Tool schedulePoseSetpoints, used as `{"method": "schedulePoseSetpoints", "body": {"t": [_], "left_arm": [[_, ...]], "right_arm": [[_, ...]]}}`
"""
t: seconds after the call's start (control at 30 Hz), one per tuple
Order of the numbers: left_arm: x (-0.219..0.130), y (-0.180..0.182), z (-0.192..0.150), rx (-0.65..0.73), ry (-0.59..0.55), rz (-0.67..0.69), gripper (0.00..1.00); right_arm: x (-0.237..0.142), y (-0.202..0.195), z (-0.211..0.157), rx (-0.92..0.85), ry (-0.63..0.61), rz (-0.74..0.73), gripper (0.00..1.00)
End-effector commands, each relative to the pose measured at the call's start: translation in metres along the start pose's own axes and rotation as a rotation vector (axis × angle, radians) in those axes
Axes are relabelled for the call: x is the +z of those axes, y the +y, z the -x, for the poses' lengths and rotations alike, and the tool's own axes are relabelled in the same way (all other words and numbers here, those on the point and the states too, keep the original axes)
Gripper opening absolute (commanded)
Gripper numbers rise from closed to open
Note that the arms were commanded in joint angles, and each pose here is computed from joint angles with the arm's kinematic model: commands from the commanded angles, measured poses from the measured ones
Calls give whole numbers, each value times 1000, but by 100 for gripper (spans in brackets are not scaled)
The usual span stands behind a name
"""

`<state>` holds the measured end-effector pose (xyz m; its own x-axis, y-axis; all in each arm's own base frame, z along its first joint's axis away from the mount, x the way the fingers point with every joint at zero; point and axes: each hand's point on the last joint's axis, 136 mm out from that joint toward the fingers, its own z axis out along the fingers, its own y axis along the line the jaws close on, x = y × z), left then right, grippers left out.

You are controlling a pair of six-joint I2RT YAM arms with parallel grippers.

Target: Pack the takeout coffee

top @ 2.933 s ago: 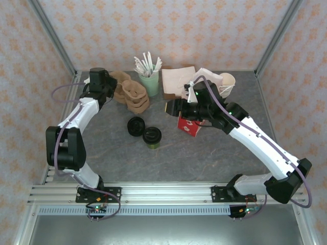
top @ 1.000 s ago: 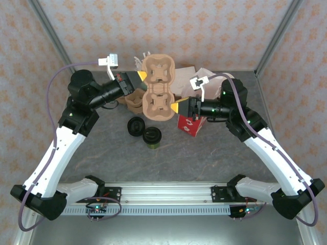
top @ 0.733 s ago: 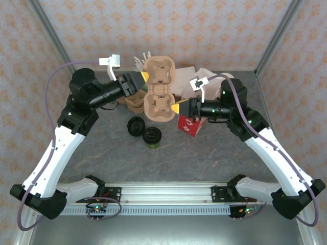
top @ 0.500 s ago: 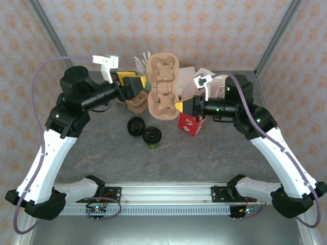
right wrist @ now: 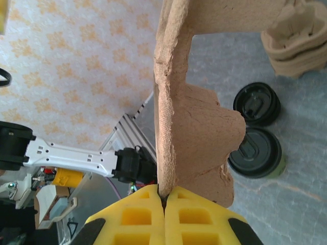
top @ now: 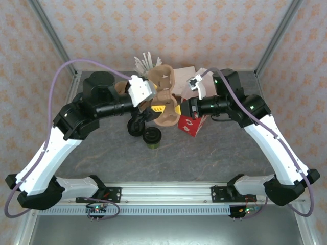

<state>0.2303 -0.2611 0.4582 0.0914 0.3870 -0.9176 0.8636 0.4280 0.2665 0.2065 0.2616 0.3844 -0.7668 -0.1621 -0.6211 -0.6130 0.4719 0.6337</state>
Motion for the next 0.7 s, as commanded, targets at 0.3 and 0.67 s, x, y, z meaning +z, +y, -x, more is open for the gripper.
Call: {"method": "schedulePoseSetpoints", "body": {"t": [0.3, 0.67], "left_arm": [[30, 2, -51, 164, 225, -46, 72], [49, 12, -68, 163, 294, -26, 67]], "right_arm": [[-7, 7, -13, -13, 55, 25, 0], [-7, 9, -16, -14, 61, 42, 0]]}}
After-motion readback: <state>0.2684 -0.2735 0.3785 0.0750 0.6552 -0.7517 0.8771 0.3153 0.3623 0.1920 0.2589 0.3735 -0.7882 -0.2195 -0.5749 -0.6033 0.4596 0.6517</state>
